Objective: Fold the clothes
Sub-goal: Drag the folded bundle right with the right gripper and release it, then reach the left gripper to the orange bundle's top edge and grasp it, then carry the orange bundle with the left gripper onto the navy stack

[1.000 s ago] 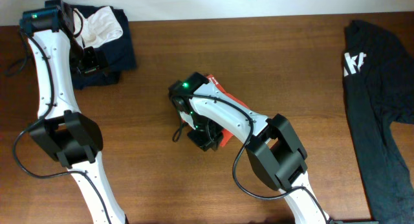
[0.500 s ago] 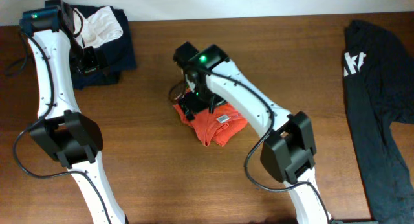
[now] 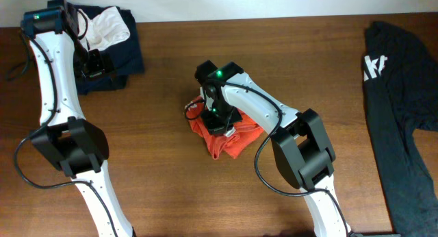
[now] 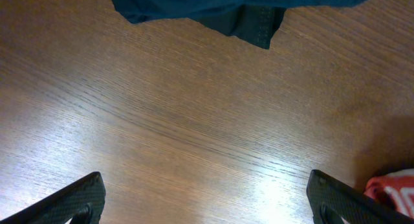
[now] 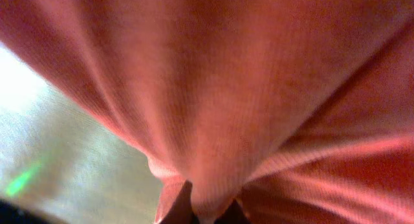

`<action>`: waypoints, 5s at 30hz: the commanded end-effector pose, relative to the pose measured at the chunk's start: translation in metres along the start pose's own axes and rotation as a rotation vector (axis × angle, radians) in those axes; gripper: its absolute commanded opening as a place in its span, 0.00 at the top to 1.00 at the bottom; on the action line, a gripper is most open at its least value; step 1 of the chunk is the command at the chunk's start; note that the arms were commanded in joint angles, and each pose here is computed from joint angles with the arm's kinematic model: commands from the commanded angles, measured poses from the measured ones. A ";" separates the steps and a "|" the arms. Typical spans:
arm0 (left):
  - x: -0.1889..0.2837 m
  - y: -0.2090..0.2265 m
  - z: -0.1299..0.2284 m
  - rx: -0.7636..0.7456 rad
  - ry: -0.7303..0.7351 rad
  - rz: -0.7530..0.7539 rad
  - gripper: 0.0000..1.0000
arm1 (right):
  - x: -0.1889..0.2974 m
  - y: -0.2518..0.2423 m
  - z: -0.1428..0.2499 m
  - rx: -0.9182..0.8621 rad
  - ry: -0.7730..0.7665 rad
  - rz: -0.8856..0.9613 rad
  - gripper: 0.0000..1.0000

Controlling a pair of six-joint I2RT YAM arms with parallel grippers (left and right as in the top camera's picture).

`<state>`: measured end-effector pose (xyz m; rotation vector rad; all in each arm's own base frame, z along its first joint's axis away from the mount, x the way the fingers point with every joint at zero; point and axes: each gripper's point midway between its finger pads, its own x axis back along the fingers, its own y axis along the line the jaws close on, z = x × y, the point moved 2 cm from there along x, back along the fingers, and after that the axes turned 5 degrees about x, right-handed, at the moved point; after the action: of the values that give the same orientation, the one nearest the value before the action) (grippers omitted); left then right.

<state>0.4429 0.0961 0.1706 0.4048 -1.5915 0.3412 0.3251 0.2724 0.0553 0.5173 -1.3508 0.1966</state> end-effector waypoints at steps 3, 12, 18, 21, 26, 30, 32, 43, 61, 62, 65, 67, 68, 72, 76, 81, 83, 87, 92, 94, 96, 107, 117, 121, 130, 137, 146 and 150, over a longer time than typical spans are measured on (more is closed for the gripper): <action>0.012 0.003 0.001 0.015 -0.028 0.000 0.01 | 0.002 -0.026 0.043 -0.072 0.188 0.127 0.96; 0.012 0.003 0.001 0.015 -0.025 -0.001 0.01 | 0.135 -0.086 0.042 -0.340 -0.096 0.296 0.22; 0.012 0.002 -0.001 0.016 -0.036 0.003 0.01 | 0.127 -0.109 0.058 -0.453 -0.034 0.040 0.11; 0.012 0.002 -0.001 0.016 -0.036 0.002 0.01 | 0.095 -0.083 0.063 -0.422 0.047 -0.040 0.35; 0.012 0.002 -0.001 0.016 -0.034 0.002 0.01 | 0.057 -0.055 0.067 -0.404 0.105 -0.025 0.37; 0.012 0.002 0.000 0.015 -0.032 0.001 0.01 | 0.043 -0.061 0.071 -0.416 0.119 -0.021 0.37; 0.012 0.002 0.000 0.016 -0.032 0.001 0.01 | 0.036 -0.063 0.073 -0.417 0.127 -0.020 0.41; 0.012 0.002 -0.001 0.016 -0.035 0.002 0.01 | 0.071 -0.113 0.109 -0.516 0.215 0.144 0.96; 0.018 -0.080 0.031 -0.190 0.094 0.396 0.01 | 0.112 -0.210 0.127 -0.769 0.122 0.157 0.02; 0.015 -0.093 0.041 -0.210 0.130 0.429 0.01 | 0.120 -0.217 0.124 -0.787 0.084 0.151 0.01; 0.000 -0.148 0.083 -0.368 0.269 0.607 0.01 | 0.139 -0.247 0.122 -0.866 -0.021 0.118 0.01; -0.009 -0.175 0.110 -0.454 0.345 0.713 0.01 | 0.141 -0.259 0.124 -0.901 -0.048 0.095 0.01; -0.017 -0.189 0.128 -0.523 0.379 0.748 0.01 | 0.142 -0.266 0.128 -0.928 -0.056 0.083 0.01; -0.011 -0.231 0.170 -0.730 0.383 0.768 0.90 | 0.144 -0.279 0.131 -0.915 -0.085 0.053 0.36; -0.003 -0.257 0.221 -0.862 0.453 0.746 0.99 | 0.144 -0.282 0.127 -0.913 -0.109 0.058 0.43; -0.001 -0.286 0.271 -1.049 0.469 0.756 1.00 | 0.145 -0.284 0.124 -0.889 -0.123 0.062 0.43; -0.003 -0.292 0.287 -1.132 0.469 0.765 0.99 | 0.145 -0.285 0.124 -0.880 -0.125 0.067 0.43; -0.040 -0.288 0.298 -1.109 0.527 0.769 0.99 | 0.145 -0.287 0.122 -0.868 -0.133 0.070 0.43; -0.105 -0.259 0.323 -1.054 0.640 0.728 0.99 | 0.145 -0.289 0.120 -0.856 -0.149 0.074 0.43; -0.114 -0.247 0.329 -1.038 0.675 0.692 0.97 | 0.145 -0.289 0.120 -0.856 -0.149 0.074 0.43; -0.117 -0.240 0.324 -1.013 0.678 0.624 1.00 | 0.145 -0.289 0.120 -0.856 -0.149 0.074 0.43; -0.037 -0.276 0.235 -1.096 0.250 0.598 0.13 | 0.145 -0.288 0.121 -0.857 -0.142 0.072 0.35; -0.085 -0.258 0.215 -0.948 0.383 0.611 0.01 | 0.147 -0.295 0.112 -0.851 -0.194 0.085 0.01; -0.094 -0.273 0.246 -1.010 0.477 0.701 0.01 | 0.148 -0.297 0.109 -0.849 -0.209 0.088 0.01; -0.126 -0.265 0.246 -0.965 0.506 0.543 0.86 | 0.148 -0.297 0.109 -0.849 -0.209 0.088 0.01; -0.129 -0.242 0.168 -0.871 0.292 0.333 1.00 | 0.148 -0.297 0.109 -0.849 -0.209 0.088 0.01; -0.081 -0.152 -0.030 -0.684 -0.248 0.046 0.99 | 0.148 -0.297 0.109 -0.849 -0.209 0.088 0.01; -0.056 -0.123 -0.069 -0.560 -0.359 0.033 1.00 | 0.148 -0.297 0.109 -0.849 -0.209 0.088 0.01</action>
<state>0.5471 -0.0111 0.0924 -0.1129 -1.8800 -0.1766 0.3859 -0.0592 0.1309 -0.2396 -1.4848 -0.3577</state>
